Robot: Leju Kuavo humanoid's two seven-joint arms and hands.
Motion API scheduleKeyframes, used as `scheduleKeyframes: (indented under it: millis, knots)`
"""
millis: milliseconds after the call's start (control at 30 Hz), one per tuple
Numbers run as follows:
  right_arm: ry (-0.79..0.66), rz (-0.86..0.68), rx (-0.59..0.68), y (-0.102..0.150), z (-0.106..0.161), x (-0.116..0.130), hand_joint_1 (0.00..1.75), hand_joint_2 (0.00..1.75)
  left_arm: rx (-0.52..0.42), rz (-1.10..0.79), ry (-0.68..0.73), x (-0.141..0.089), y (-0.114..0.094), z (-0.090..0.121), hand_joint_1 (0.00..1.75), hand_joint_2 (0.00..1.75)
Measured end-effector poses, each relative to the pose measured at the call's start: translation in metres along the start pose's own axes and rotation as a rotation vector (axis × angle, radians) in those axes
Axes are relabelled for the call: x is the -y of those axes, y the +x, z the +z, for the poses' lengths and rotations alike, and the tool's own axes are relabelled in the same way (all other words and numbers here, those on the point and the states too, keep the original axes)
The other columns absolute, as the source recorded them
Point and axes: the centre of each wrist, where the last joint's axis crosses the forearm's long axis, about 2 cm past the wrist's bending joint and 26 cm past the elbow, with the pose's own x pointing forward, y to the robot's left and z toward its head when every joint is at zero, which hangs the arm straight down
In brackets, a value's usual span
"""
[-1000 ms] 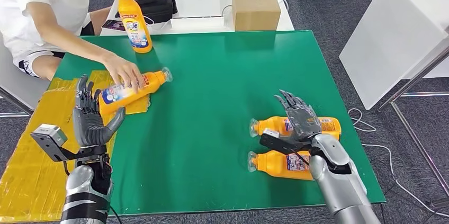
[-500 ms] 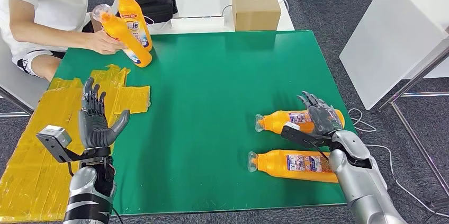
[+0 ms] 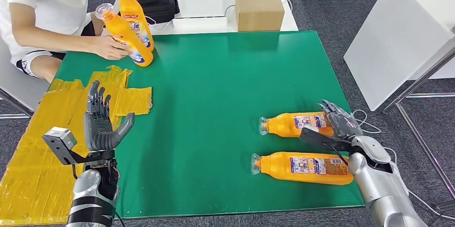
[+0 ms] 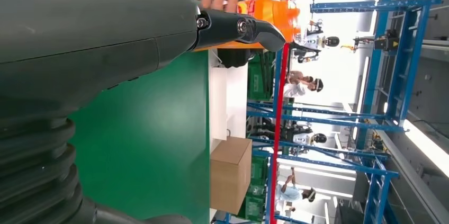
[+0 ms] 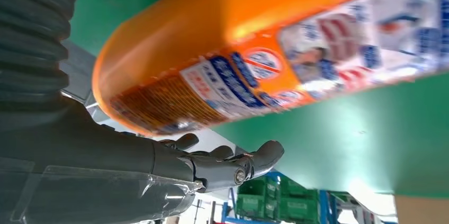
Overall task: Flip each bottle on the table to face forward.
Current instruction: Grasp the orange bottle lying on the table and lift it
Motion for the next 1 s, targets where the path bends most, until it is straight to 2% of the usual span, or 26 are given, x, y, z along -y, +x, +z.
scheduleKeyframes:
  millis: [367,400,500,533,633,1000]
  knots:
    - [0.049,0.043,-0.055,-0.010,-0.002,0.003,0.00,1.75,0.000,0.005,-0.006,0.001,-0.001,0.000,0.00,1.75]
    - [0.058,0.067,-0.083,-0.013,-0.004,0.005,0.21,1.75,-0.001,0.008,-0.008,0.002,-0.001,-0.001,0.00,1.75]
    - [0.062,0.155,-0.159,-0.016,-0.013,0.004,1.37,1.75,0.000,0.016,-0.015,0.007,-0.002,-0.003,0.00,1.75]
    - [0.062,0.171,-0.163,-0.013,-0.015,0.001,1.57,1.75,0.001,0.018,-0.016,0.008,-0.002,-0.003,0.00,1.75]
    - [0.070,0.192,-0.145,-0.006,-0.019,-0.002,1.66,1.75,0.002,0.019,-0.020,0.009,-0.002,-0.003,0.00,1.75]
    - [0.082,0.208,-0.118,0.009,-0.028,-0.004,1.66,1.75,0.003,0.023,-0.020,0.011,-0.002,-0.004,0.00,1.75]
